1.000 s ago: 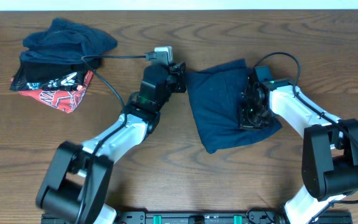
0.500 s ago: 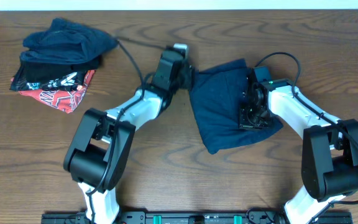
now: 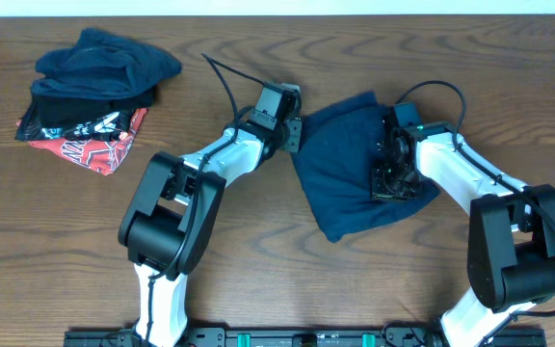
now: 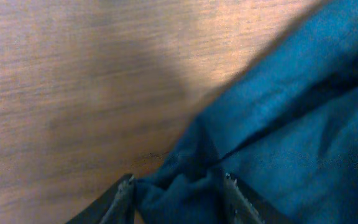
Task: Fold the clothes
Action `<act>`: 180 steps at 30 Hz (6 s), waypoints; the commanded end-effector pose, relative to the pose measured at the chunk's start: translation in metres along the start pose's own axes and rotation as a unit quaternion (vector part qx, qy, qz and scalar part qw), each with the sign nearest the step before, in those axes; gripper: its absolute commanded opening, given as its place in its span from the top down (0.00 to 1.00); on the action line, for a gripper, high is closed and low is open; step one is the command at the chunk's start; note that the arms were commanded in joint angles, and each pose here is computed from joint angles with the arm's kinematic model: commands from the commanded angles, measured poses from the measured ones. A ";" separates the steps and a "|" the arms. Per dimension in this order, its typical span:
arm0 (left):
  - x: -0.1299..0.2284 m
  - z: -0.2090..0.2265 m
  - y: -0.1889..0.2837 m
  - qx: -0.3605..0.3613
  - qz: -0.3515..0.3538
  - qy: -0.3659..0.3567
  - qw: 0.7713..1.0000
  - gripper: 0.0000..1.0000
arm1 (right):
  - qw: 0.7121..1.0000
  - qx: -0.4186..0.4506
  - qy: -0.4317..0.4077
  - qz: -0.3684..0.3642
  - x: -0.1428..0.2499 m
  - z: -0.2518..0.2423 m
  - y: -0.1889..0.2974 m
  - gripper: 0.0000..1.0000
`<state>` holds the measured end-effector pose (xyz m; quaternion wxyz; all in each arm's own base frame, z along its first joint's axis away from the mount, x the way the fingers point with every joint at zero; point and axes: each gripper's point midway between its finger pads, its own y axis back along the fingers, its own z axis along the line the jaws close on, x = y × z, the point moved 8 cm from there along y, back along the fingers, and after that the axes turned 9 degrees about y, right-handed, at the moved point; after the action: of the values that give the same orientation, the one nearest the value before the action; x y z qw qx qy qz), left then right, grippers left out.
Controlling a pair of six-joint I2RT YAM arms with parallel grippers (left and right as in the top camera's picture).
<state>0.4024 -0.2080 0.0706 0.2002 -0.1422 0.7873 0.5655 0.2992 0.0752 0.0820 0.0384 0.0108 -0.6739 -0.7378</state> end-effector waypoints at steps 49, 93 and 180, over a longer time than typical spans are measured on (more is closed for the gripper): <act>0.021 -0.028 0.016 0.156 0.112 0.088 0.977 0.02 | 0.979 0.098 0.079 -0.158 -0.060 -0.037 0.016 0.74; 0.024 -0.046 -0.003 0.210 0.107 0.073 0.969 0.02 | 0.982 0.098 0.078 -0.142 -0.055 -0.038 0.014 0.74; -0.091 0.276 0.347 -0.268 -0.334 0.287 0.857 0.02 | 0.953 0.063 0.023 -0.294 -0.017 -0.054 0.167 0.14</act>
<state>0.3610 0.1887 0.3230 0.0806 -0.6225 0.5155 0.5833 0.3249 0.0039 0.2427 -0.1734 0.2139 -0.7067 -0.6517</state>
